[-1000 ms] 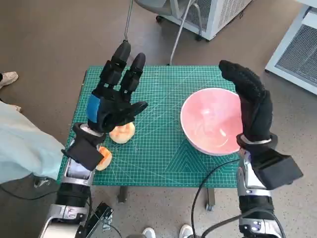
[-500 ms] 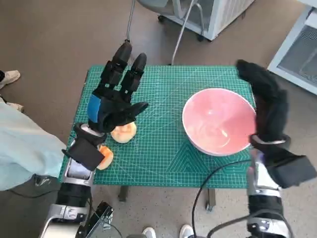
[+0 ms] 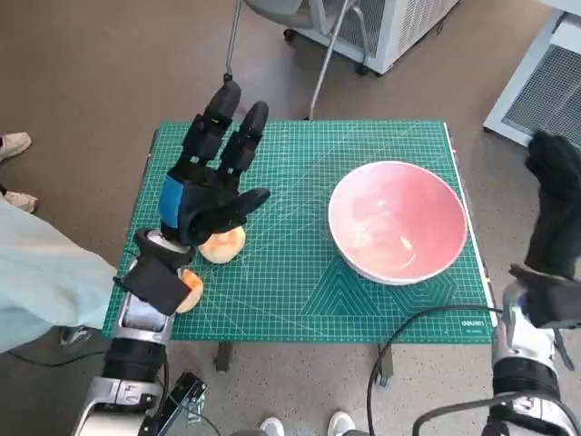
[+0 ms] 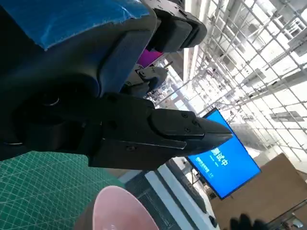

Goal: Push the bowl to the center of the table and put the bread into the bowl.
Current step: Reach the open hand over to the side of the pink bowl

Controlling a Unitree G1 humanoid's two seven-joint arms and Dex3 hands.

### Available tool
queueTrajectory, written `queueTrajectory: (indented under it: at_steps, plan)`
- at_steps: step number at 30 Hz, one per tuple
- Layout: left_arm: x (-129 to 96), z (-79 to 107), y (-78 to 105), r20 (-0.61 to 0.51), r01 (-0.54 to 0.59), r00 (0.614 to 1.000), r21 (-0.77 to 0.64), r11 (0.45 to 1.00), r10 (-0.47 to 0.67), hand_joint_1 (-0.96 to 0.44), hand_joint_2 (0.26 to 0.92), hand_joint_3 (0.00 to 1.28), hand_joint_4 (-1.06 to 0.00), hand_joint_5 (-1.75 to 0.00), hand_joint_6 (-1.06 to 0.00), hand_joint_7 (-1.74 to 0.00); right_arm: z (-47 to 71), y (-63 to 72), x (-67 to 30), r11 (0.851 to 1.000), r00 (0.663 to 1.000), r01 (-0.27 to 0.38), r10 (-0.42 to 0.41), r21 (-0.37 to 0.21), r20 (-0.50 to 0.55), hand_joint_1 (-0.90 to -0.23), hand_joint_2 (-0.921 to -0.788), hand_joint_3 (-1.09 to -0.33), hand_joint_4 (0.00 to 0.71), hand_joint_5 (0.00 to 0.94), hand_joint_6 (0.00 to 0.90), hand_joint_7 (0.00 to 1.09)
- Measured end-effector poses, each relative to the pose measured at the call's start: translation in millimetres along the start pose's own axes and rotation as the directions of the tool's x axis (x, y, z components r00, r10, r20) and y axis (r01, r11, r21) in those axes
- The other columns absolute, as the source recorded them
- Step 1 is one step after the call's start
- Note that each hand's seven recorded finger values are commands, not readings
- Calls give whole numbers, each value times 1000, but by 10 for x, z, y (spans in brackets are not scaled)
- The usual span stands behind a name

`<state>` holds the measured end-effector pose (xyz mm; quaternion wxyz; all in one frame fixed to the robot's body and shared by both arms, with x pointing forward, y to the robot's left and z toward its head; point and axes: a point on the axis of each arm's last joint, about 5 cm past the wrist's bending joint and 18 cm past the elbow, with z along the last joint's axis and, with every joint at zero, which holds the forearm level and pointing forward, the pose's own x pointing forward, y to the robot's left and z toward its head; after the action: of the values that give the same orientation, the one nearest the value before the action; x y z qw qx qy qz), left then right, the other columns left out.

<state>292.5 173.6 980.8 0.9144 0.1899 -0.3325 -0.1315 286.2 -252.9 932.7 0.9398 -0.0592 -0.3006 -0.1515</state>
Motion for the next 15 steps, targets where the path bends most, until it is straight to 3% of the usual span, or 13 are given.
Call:
queueTrajectory:
  at_steps: [7,15]
  plan:
    - [-3,-1,2,-1,-3,1000,0,1000,3,-193,921,162,-236,-40,-182,-260,-143,55,-120,993,985,83,-68,87,-159,-486,-921,-816,298,1,54,735]
    - [-25,5,14,1,-7,1000,5,1000,7,-192,921,163,-273,-43,-182,-339,-254,216,-202,981,942,119,-63,152,-330,-499,-921,-813,284,4,145,537]
